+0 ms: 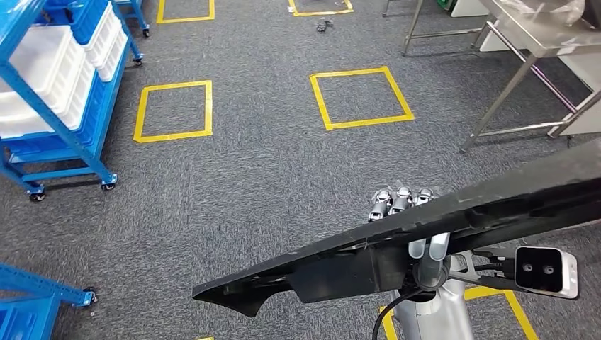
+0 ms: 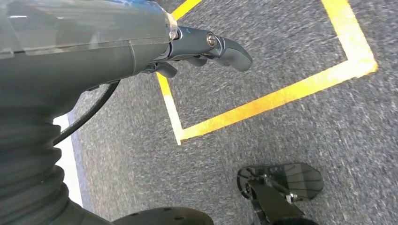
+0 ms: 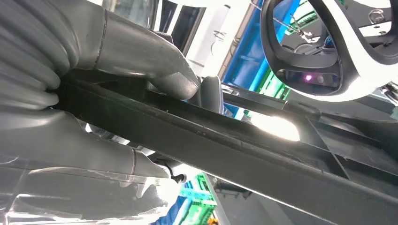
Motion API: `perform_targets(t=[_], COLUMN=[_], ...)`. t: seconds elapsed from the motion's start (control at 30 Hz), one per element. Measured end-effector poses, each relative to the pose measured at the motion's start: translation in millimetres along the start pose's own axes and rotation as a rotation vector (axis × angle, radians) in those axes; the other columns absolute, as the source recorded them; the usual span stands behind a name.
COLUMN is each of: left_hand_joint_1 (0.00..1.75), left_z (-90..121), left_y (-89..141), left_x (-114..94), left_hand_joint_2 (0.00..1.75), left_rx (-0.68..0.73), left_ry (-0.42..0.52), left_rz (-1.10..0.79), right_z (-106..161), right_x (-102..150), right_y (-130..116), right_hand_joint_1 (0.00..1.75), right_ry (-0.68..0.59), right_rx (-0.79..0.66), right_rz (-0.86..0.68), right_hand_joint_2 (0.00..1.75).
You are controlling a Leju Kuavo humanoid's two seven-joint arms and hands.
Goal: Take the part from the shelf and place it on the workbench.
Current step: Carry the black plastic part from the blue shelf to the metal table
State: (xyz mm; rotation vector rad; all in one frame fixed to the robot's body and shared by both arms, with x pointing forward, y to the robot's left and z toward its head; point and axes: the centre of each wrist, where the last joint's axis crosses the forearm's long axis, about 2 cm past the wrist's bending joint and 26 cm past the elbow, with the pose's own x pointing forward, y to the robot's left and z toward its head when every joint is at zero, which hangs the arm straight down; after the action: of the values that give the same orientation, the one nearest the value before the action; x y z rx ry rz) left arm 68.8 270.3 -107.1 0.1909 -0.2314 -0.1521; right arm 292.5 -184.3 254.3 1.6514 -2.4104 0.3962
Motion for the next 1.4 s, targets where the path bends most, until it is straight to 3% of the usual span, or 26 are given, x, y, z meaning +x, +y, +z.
perform_targets(t=[1.4], left_hand_joint_1=[0.00], left_z=[-0.1], left_y=[0.0], left_x=[2.4], left_hand_joint_2=[1.75], left_rx=[0.002], left_ry=[-0.015], left_rz=[-0.007], right_z=[-1.9], right_x=[0.1], right_y=[0.6], right_hand_joint_1=[1.75], right_ry=[-0.006], right_rx=[0.001], right_rz=[0.007], right_hand_joint_2=[1.75])
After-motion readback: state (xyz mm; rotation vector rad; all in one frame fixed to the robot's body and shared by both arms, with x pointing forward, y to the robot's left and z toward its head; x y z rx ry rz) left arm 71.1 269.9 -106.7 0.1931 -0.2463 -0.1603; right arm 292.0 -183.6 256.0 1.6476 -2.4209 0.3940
